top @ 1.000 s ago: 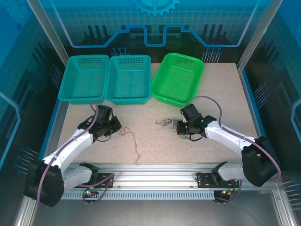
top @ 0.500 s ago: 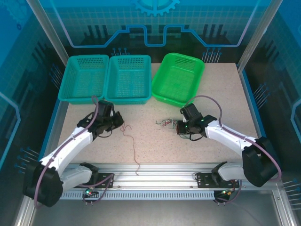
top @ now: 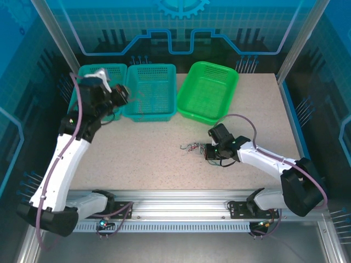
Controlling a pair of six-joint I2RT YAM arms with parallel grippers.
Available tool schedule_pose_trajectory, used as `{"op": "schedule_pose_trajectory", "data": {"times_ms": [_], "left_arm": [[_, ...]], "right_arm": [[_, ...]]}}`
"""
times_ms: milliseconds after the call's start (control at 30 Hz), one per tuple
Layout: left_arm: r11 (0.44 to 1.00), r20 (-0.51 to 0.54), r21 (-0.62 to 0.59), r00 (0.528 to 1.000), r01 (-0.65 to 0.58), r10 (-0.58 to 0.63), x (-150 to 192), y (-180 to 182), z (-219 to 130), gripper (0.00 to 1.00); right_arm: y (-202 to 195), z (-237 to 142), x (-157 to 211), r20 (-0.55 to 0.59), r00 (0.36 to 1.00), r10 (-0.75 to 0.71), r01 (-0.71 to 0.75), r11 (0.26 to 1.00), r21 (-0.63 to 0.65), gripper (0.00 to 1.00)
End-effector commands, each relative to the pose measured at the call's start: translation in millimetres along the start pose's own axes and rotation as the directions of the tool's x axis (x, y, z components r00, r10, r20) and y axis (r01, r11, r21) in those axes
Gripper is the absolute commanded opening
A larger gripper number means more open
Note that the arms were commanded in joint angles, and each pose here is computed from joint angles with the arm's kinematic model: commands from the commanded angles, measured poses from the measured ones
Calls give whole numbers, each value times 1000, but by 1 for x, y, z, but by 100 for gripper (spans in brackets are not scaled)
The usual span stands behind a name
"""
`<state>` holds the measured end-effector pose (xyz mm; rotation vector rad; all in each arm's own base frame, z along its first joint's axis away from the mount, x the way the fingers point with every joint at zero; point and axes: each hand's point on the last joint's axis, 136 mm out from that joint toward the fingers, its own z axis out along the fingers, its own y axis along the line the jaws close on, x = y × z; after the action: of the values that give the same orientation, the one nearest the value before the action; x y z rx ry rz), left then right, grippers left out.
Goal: Untangle the cables
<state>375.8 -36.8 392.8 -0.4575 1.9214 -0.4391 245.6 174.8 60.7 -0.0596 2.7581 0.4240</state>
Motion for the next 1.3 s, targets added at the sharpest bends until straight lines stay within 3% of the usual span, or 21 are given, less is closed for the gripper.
{"op": "schedule_pose_trajectory", "data": {"times_ms": [0, 167, 367, 567, 767, 833, 867, 1033, 1267], "left_arm": [[993, 97, -117, 995, 0, 11, -50, 31, 14, 0], [982, 202, -181, 979, 61, -23, -115, 64, 37, 0], [967, 198, -231, 978, 108, -62, -137, 100, 80, 0], [947, 116, -299, 990, 115, -83, -114, 148, 132, 0], [907, -15, -406, 991, 116, -133, -56, 205, 175, 2], [898, -58, -422, 985, 125, -165, -35, 218, 183, 26], [894, -65, -428, 982, 135, -179, -30, 221, 183, 30], [912, -22, -356, 973, 206, -229, -31, 203, 167, 45], [927, -38, -87, 928, 366, -370, -40, 125, 111, 43]], "right_arm": [[6, -5, 3, -1, 1000, 4, -4, 1000, -27, 1], [9, -10, 2, 6, 1000, -11, 11, 999, -32, 1], [8, -14, 1, 17, 1000, -5, 6, 1000, -31, 1], [9, -21, 3, 20, 1000, -2, 3, 999, -36, 1], [12, -35, 2, 35, 999, 4, -2, 998, -55, 2], [15, -42, 0, 44, 999, 3, 0, 998, -69, 2], [17, -45, -1, 50, 999, 0, 3, 997, -75, 3], [26, -64, -8, 83, 996, -12, 20, 995, -101, 4], [45, -77, -21, 99, 995, -27, 43, 986, -164, 4]]}}
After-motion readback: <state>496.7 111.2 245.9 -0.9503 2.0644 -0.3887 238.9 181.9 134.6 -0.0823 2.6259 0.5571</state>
